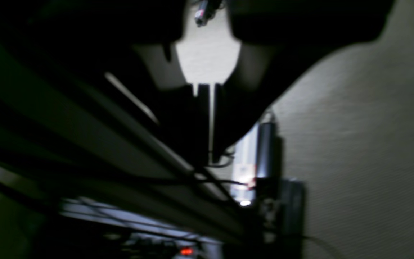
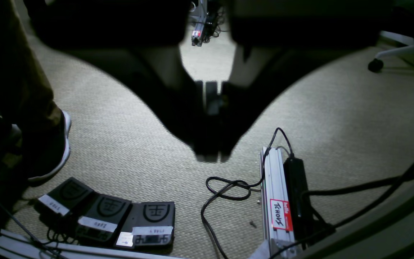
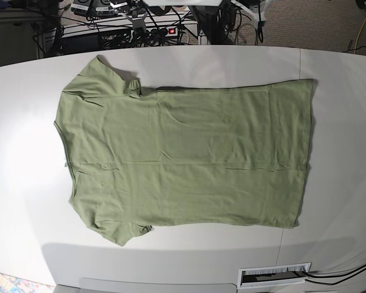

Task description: Fold the T-shirt properly

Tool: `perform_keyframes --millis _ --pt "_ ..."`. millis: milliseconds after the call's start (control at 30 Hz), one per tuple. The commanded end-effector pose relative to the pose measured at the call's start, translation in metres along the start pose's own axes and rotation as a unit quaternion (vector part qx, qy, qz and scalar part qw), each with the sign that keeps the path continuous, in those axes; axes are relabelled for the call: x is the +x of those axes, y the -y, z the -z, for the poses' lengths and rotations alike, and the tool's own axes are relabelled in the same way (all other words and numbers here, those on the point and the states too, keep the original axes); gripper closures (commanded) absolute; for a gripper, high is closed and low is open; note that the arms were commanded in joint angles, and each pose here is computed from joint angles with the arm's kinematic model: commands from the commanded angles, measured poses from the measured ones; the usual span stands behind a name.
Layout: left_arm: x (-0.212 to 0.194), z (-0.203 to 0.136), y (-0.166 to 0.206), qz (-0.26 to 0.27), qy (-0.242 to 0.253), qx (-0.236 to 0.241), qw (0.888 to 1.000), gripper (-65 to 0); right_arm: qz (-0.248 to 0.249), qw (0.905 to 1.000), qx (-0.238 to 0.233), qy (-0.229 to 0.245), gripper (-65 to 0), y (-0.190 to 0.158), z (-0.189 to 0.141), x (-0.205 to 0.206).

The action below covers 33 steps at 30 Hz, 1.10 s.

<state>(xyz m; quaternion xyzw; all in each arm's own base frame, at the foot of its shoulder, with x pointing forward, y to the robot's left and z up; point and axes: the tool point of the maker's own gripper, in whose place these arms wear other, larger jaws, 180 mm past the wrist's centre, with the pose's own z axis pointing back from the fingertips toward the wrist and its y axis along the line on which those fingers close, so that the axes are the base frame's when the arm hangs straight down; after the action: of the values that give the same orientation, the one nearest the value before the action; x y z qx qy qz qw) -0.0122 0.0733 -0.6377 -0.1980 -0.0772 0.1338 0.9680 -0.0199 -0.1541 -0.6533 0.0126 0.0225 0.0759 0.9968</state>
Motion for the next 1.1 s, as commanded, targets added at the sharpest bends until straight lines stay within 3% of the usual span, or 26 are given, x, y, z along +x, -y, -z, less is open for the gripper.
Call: perform_keyframes --millis 0,600,1067 --pt "-0.001 -0.001 0.004 0.003 0.002 -0.014 1.0 0.0 0.003 1.0 0.002 0.001 0.0 0.001 -0.001 0.0" --pt "-0.005 -0.008 0.0 0.004 0.017 -0.015 1.0 0.0 0.0 0.9999 -0.016 -0.005 0.0 0.025 -0.003 -0.005" --pt "-0.017 -0.023 -0.018 0.0 0.015 -0.014 1.0 0.0 -0.024 0.9993 0.001 -0.029 0.0 0.018 -0.003 -0.021"
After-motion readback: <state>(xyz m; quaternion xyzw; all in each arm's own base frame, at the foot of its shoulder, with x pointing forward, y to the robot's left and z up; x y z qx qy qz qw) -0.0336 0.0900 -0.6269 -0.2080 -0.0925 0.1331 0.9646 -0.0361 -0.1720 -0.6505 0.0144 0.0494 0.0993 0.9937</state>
